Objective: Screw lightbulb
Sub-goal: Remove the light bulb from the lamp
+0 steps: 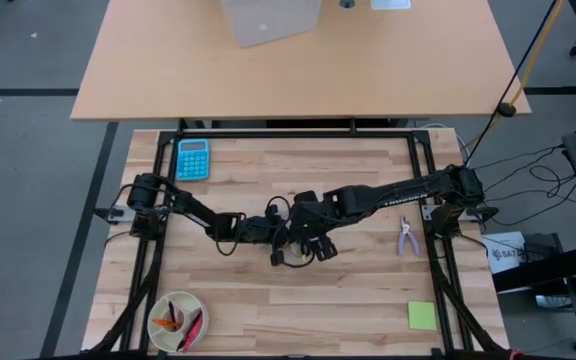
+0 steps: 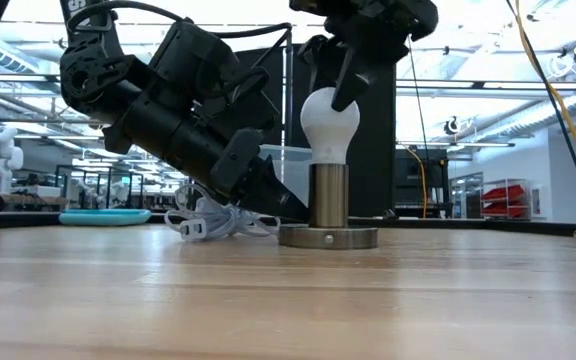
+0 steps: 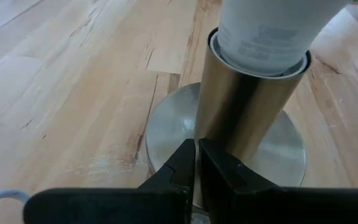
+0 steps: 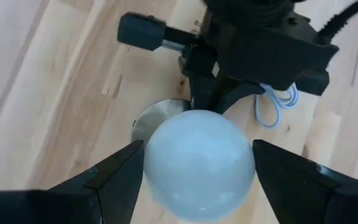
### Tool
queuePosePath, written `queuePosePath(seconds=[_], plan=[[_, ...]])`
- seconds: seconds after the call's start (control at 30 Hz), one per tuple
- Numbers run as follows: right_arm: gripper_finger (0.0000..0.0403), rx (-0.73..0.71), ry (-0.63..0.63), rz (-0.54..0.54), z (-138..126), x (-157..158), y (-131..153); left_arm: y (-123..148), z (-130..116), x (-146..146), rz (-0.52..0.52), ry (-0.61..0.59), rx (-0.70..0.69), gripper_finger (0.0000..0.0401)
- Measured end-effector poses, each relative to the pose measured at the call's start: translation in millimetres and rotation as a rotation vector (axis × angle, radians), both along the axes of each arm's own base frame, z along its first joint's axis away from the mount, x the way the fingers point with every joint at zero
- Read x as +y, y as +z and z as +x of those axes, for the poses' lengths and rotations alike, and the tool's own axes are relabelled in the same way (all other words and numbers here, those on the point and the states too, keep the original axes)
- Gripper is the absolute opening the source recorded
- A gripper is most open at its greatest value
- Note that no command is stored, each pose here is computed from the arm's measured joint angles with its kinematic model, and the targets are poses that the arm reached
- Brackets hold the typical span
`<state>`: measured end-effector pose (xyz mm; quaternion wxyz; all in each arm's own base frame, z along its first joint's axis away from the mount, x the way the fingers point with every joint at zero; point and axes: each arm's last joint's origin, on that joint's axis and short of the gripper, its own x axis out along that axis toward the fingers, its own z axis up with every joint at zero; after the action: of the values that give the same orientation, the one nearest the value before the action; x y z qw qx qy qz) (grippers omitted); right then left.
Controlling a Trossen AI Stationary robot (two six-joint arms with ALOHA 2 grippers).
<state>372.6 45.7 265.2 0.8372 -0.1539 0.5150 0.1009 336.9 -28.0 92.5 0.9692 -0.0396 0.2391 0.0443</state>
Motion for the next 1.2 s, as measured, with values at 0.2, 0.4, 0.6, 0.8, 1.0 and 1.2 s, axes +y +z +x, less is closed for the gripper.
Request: queuePosePath(seconds=[0.2, 0.4, 0.6, 0.8, 1.0, 1.2], plan=[[0.0299, -0.055, -0.182, 0.106, 5, 1, 15, 0, 0, 0, 0.0, 0.0, 0.001, 0.0028], [0.0304, -0.063, -0.389, 0.217, 6, 2, 17, 0, 0, 0, -0.004, 0.003, 0.001, 0.0028], [0.0305, -0.053, -0.624, 0.26, 3, 0, 16, 0, 0, 0, -0.008, 0.006, 0.0, 0.0028], [0.0305, -0.023, -0.756, 0.292, -1, -1, 14, 0, 0, 1, -0.011, 0.01, -0.001, 0.0028], [0.0305, -0.005, -0.833, 0.329, 6, 0, 4, 0, 0, 1, -0.011, 0.013, -0.002, 0.0028], [0.0298, 0.052, -0.887, 0.35, 12, 2, -12, 0, 0, 1, -0.012, 0.014, -0.007, 0.0028]])
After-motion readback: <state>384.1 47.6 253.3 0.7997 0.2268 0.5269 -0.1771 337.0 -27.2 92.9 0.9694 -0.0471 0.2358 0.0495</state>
